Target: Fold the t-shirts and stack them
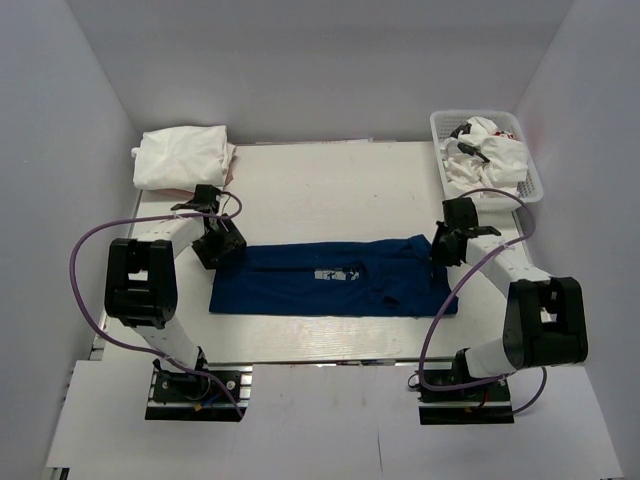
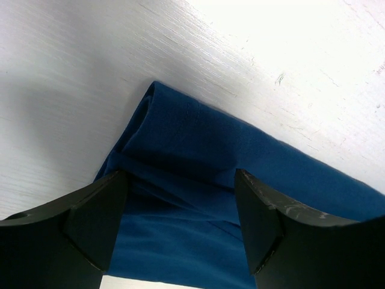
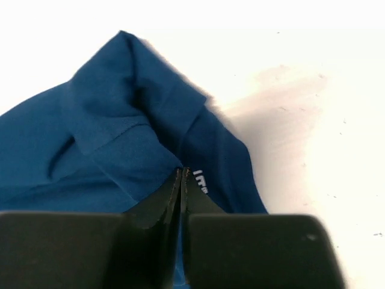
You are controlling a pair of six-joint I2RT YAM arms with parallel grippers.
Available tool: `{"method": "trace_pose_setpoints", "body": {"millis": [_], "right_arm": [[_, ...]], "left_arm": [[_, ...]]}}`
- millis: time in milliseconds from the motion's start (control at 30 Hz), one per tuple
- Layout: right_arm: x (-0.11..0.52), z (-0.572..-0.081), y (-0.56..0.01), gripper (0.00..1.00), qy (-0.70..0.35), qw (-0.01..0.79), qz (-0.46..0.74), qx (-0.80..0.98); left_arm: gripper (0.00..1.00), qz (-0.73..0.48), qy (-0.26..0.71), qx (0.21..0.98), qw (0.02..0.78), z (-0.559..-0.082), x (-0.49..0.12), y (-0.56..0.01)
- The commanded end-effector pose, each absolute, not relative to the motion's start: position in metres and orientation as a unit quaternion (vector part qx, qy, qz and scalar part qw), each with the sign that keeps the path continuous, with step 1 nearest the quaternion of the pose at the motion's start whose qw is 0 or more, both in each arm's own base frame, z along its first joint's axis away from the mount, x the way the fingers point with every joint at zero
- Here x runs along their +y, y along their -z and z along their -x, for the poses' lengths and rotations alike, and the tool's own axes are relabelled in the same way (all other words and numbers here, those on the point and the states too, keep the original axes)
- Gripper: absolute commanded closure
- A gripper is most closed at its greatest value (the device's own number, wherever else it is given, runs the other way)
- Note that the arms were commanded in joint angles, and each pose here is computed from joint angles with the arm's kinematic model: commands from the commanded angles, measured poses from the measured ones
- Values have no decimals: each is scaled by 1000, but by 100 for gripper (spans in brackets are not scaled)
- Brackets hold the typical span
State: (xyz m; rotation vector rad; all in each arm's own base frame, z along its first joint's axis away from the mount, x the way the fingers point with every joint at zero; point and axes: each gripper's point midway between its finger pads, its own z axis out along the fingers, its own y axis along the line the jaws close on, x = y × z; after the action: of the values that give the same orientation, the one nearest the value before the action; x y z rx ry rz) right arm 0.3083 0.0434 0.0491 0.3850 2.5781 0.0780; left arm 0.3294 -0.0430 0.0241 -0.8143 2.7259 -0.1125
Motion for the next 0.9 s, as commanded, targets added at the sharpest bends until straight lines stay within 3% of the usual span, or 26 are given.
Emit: {"method": "trace_pose_setpoints", "body": {"millis": [0,67,300,467,567,867], "right_arm": [[34,-307,-52,84,-27,272,-150,950],[41,-309,-52,60,-42,267,-131,954],[72,-340,-112,37,-122,348,-53,928],[92,-343,-102,37,-106,313,32,943],[102,-346,-92,46,-82,300,91,946],[78,-351,-61,50,83,259,111,956]], "left_arm": [[18,285,-14,951,118,-307,-25,-3],[18,285,-14,951,118,-306,-25,-1],[18,284,0,950,129,-310,-29,-7],[18,284,2,950,133,-313,-29,-9],[18,280,1,951,133,-313,-29,-9],[18,280,-6,952,126,-311,-27,-3]]}}
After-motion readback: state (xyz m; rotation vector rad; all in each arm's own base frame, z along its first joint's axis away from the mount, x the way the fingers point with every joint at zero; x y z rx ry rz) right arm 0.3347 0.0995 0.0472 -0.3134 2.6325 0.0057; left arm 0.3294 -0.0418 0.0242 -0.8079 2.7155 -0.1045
